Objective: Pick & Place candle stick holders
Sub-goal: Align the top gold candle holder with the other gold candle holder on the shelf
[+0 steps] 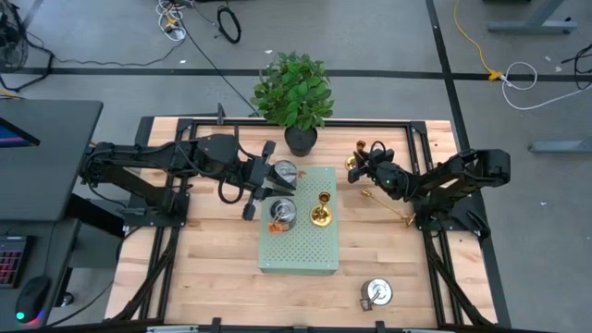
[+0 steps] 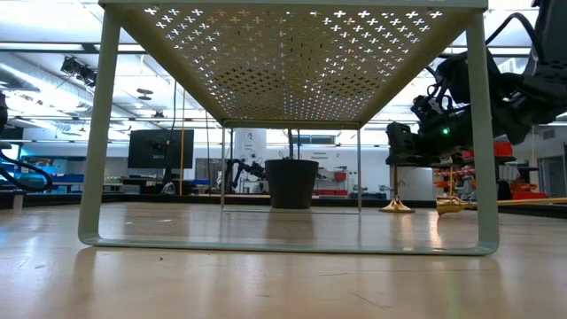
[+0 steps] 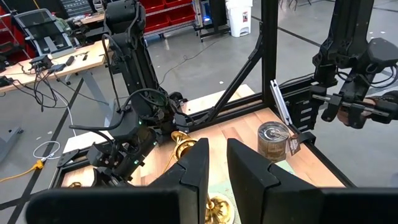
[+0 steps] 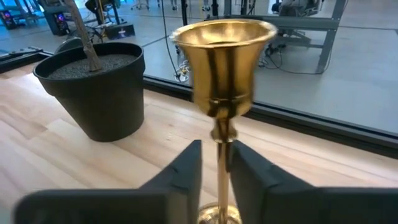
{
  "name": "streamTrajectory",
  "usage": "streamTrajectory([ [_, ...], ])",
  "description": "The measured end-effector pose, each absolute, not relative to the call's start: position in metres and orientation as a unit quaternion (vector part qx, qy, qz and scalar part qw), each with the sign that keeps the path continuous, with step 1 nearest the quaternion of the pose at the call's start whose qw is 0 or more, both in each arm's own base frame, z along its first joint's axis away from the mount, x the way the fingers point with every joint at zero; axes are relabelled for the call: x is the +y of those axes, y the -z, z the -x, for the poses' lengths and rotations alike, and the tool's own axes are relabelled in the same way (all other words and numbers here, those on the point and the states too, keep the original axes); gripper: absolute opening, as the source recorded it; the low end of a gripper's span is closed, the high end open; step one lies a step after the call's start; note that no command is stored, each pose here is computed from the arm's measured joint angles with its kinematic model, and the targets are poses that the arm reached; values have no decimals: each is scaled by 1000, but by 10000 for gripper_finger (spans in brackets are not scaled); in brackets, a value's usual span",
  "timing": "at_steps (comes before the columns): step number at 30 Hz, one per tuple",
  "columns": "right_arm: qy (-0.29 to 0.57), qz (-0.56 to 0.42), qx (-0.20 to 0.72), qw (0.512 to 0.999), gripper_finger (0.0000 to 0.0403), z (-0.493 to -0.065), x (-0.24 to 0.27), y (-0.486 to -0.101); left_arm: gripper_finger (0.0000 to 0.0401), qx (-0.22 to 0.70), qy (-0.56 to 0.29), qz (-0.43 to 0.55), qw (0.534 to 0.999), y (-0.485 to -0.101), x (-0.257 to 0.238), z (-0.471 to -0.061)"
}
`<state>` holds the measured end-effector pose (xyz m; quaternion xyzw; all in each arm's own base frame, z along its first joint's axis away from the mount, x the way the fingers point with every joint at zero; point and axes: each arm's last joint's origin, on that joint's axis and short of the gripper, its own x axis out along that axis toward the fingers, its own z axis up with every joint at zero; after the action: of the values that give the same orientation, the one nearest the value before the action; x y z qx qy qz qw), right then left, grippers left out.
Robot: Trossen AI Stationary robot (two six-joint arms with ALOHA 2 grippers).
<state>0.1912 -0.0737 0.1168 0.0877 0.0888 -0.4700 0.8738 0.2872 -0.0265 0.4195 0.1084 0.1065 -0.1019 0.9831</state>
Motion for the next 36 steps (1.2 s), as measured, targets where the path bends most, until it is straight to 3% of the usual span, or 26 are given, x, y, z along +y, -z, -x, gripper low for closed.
streamTrajectory([
  [5, 471, -86, 90, 873, 11, -191, -76, -117, 67, 106, 102, -108, 983, -420, -27, -287],
  [23, 461, -92, 89, 878, 4, -191, -77, -117, 67, 107, 102, -108, 983, -420, -27, -287],
  [36, 396, -94, 38, 913, 4, -189, -58, -150, 67, 107, 102, -108, 983, -420, -27, -287],
])
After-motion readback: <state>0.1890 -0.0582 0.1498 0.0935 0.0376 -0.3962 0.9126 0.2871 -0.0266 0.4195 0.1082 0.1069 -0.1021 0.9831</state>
